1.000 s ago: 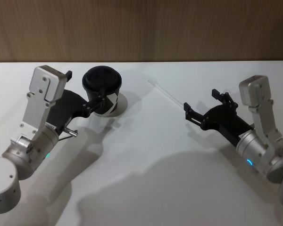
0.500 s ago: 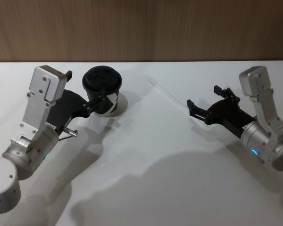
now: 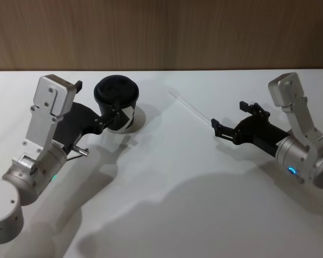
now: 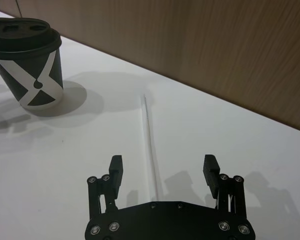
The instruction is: Pick up the straw with one hand, pass it to the other hand, and insert it into the cup.
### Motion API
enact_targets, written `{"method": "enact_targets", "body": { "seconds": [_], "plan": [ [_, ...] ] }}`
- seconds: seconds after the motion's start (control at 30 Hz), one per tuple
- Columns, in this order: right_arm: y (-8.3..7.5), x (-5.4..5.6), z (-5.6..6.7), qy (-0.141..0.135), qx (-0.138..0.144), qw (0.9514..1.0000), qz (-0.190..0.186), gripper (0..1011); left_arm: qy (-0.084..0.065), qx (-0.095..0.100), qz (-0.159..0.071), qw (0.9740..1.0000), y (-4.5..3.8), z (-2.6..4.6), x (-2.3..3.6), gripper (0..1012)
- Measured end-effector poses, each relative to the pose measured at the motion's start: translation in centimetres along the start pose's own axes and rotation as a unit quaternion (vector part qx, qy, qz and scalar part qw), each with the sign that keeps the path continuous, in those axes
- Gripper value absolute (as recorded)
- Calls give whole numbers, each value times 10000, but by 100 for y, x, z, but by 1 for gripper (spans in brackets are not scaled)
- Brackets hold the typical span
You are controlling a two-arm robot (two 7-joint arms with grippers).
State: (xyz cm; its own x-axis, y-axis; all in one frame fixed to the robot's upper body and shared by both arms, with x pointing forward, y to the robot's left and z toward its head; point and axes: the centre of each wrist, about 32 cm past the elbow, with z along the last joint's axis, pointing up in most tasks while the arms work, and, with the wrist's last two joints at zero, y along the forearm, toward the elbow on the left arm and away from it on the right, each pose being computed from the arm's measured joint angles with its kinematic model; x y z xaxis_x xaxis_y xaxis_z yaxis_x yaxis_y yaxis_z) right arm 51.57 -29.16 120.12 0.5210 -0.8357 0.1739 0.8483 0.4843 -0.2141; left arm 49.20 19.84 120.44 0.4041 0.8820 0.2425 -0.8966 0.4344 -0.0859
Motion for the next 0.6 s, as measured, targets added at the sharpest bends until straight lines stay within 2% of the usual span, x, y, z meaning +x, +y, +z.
{"method": "enact_targets", "body": {
  "seconds": [0.6],
  "plan": [
    [49, 76, -17, 94, -246, 9994, 229, 1001, 0, 0, 0, 10000, 0, 0, 0, 1002]
  ]
}}
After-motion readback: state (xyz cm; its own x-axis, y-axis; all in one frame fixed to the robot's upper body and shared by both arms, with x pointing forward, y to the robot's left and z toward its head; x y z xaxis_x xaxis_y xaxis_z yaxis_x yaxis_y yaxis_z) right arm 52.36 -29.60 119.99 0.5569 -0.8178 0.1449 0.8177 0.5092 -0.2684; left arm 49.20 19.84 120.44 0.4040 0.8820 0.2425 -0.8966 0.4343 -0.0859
